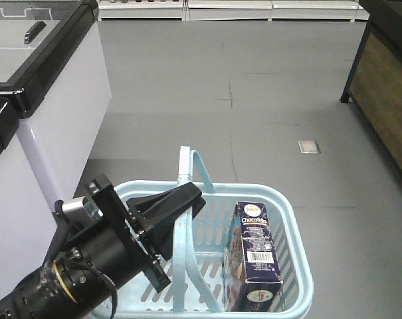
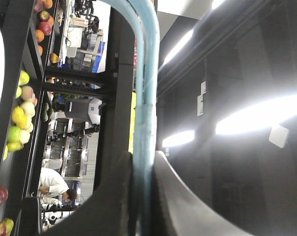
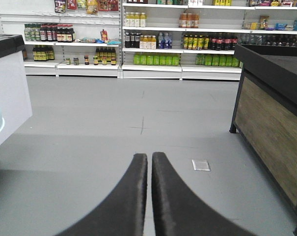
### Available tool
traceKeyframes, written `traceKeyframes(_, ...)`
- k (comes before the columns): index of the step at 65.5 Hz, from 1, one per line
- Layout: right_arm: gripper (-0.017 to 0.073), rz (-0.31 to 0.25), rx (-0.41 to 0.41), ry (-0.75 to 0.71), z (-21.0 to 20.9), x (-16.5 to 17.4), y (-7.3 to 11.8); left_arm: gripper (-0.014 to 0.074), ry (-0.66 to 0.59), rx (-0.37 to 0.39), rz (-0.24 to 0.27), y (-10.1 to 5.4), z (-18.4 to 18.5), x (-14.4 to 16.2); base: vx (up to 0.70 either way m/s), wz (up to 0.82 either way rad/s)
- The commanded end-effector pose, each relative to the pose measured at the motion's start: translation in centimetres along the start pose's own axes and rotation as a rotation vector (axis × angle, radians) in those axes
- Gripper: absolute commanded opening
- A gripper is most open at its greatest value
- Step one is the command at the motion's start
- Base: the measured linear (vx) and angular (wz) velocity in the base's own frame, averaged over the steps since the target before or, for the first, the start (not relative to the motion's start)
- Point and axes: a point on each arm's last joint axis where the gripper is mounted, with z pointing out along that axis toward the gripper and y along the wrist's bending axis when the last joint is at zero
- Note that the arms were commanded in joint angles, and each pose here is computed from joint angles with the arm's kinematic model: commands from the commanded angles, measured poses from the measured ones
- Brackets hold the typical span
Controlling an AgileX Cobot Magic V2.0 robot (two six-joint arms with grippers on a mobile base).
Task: Left arm holds basket, right arm returns cookies
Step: 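Drive forward toward the drink shelves holding the basket in the left gripper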
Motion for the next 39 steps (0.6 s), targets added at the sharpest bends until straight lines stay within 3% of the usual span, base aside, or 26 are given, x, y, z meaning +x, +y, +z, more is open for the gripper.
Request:
traceKeyframes(1,-0.0003,-0.012,0.008,-0.07,-0.01,-0.18,-0.05,-0.0003,0.092,0.334,-0.005,-3.89,-0.26,1.15,0.43,0.02)
traceKeyframes(39,-0.0003,-0.012,0.008,-0.07,-0.01,-0.18,-0.05,-0.0003,0.092,0.334,-0.005,-3.89,-0.26,1.15,0.47,-0.05)
